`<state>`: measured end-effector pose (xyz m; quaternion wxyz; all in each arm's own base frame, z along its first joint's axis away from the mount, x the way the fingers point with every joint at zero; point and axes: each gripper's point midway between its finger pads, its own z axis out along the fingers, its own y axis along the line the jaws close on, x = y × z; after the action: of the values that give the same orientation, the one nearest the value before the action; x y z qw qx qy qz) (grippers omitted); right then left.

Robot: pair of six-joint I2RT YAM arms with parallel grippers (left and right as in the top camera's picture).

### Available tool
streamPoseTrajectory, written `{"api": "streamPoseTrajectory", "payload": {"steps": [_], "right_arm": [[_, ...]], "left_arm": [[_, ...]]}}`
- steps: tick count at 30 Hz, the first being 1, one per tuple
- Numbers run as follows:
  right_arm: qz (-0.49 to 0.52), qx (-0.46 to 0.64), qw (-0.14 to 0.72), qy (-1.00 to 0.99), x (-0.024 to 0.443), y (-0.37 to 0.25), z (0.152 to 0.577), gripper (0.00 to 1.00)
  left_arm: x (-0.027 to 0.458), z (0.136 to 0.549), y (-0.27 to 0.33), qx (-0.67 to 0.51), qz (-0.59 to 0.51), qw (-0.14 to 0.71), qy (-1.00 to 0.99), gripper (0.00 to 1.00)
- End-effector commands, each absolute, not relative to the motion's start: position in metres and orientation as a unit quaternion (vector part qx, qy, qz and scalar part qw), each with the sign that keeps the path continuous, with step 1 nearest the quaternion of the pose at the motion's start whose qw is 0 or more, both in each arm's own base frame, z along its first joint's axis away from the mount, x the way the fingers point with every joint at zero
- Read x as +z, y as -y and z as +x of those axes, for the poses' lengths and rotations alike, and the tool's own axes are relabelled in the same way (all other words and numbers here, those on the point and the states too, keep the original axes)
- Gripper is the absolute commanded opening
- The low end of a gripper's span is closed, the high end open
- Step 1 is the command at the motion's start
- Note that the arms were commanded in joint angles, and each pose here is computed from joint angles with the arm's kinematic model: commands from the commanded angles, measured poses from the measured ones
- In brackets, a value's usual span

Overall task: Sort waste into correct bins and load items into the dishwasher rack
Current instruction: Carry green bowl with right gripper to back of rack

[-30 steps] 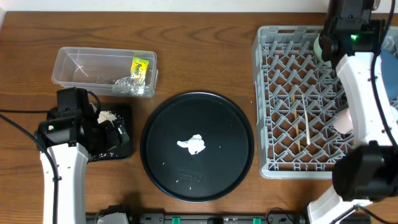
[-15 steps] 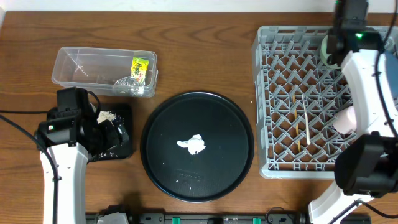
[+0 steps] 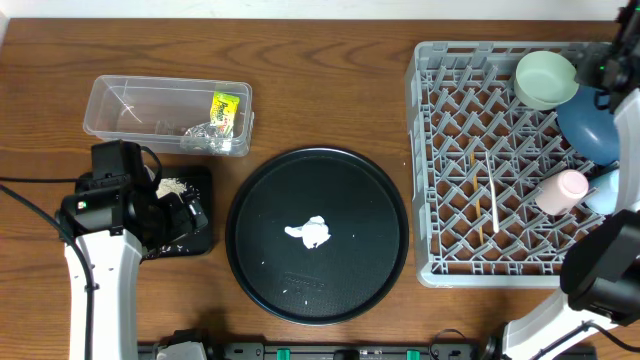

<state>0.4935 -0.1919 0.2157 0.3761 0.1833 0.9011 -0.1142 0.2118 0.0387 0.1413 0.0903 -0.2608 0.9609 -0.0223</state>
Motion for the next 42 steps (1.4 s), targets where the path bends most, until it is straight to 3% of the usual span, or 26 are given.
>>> {"api": "streamPoseTrajectory", "payload": {"steps": [1,4,6,7,12,19,21,24,34,42], "right_arm": [[0.181,-0.092,0.380,-0.903,0.207,0.194,0.501,0.01],[0.171,-0.093,0.380,-0.904,0.200,0.198,0.507,0.02],[0.157,-0.088,0.377,-0.908,0.189,0.197,0.512,0.25],[0.145,-0.084,0.374,-0.912,0.183,0.196,0.515,0.30],[0.138,-0.071,0.352,-0.923,0.151,0.196,0.521,0.41],[0.135,-0.050,0.332,-0.932,0.121,0.192,0.525,0.36],[0.128,-0.026,0.327,-0.936,0.112,0.184,0.526,0.27],[0.126,-0.011,0.323,-0.938,0.106,0.180,0.528,0.02],[0.117,-0.052,0.383,-0.915,0.168,0.192,0.536,0.01],[0.140,-0.350,0.343,-0.860,0.242,0.248,0.497,0.01]], "left_arm": [[0.145,0.212,-0.043,-0.013,-0.267,0.096,-0.959,1.00],[0.145,0.212,-0.043,-0.013,-0.267,0.096,-0.959,1.00],[0.145,0.212,-0.043,-0.013,-0.267,0.096,-0.959,1.00],[0.145,0.212,-0.043,-0.013,-0.268,0.096,-0.959,1.00],[0.145,0.212,-0.043,-0.014,-0.278,0.095,-0.956,1.00],[0.145,0.212,-0.043,-0.014,-0.278,0.095,-0.956,1.00],[0.145,0.212,-0.043,-0.015,-0.281,0.095,-0.955,1.00],[0.145,0.212,-0.043,-0.015,-0.281,0.095,-0.955,1.00],[0.145,0.212,-0.043,-0.015,-0.281,0.095,-0.955,1.00],[0.145,0.212,-0.043,-0.015,-0.281,0.095,-0.955,1.00]]}}
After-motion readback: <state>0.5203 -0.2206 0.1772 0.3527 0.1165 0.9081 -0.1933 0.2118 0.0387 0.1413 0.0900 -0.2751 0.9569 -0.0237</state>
